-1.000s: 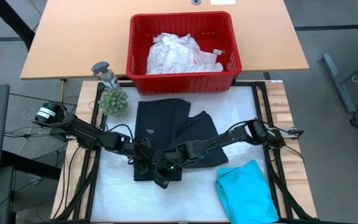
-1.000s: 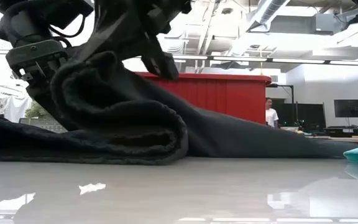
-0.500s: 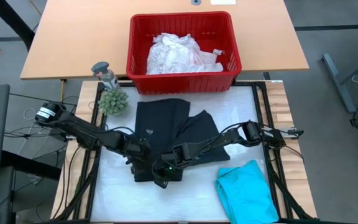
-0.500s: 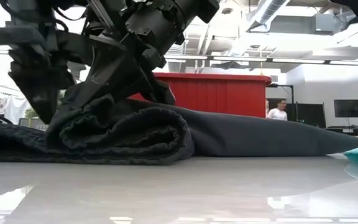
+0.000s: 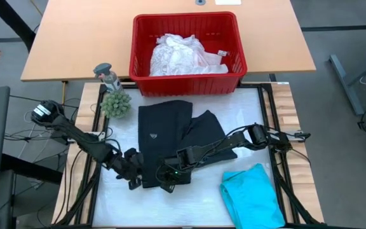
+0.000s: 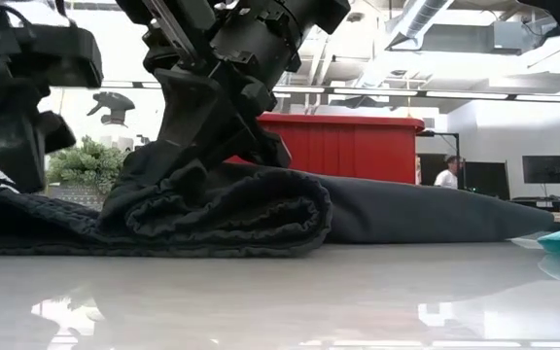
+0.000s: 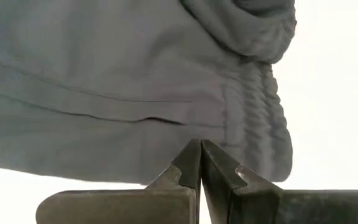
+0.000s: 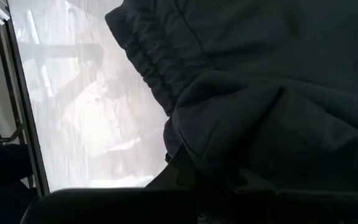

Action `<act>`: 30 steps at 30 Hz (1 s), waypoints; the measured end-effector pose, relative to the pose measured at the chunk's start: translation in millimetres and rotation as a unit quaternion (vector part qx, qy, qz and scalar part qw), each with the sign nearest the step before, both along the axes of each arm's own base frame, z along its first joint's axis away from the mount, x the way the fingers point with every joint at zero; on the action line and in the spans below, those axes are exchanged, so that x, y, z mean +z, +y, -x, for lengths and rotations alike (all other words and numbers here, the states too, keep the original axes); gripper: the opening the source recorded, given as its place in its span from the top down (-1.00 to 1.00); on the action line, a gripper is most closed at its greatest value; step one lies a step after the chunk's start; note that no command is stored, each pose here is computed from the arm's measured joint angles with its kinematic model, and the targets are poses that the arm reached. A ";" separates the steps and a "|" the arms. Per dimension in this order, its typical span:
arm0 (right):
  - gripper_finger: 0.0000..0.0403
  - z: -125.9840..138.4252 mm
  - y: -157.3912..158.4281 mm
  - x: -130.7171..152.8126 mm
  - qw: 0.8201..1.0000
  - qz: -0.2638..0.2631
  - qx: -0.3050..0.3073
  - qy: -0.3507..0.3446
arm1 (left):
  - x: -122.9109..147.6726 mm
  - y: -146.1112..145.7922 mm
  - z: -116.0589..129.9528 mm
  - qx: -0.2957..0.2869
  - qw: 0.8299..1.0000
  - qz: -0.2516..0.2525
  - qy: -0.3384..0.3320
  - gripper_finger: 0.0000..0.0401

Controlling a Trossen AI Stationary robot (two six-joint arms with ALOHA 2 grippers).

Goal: Fold Laundry from Bin
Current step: Fold the black shorts

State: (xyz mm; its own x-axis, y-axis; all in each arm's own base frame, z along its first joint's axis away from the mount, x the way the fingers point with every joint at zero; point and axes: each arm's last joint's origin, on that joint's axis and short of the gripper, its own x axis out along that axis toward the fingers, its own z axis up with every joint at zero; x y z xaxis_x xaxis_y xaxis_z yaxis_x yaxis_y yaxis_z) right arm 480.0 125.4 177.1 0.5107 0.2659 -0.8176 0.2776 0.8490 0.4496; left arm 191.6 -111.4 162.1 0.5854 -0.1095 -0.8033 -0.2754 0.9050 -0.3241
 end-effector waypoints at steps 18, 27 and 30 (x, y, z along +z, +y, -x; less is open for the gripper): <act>0.84 -5.1 2.9 27.0 0.998 -0.005 0.047 -0.038 | -36.6 -9.5 -17.0 -0.019 1.000 0.002 -0.009 1.00; 0.76 -11.0 -1.2 35.7 0.995 0.006 0.069 -0.076 | -39.0 -2.3 -23.4 -0.016 1.000 -0.009 -0.015 1.00; 0.66 -10.6 -0.9 35.0 0.995 0.006 0.069 -0.073 | -39.0 -1.1 -24.0 -0.018 1.000 -0.012 -0.015 1.00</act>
State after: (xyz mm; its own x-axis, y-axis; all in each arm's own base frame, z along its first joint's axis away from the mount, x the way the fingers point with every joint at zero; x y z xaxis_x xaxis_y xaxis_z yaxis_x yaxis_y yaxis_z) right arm 490.5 124.4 212.1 0.5840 0.3326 -0.7405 0.0892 0.8804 0.4658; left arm 215.5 -112.5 123.1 0.6052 -0.1116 -0.7882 -0.2327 0.9221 -0.3093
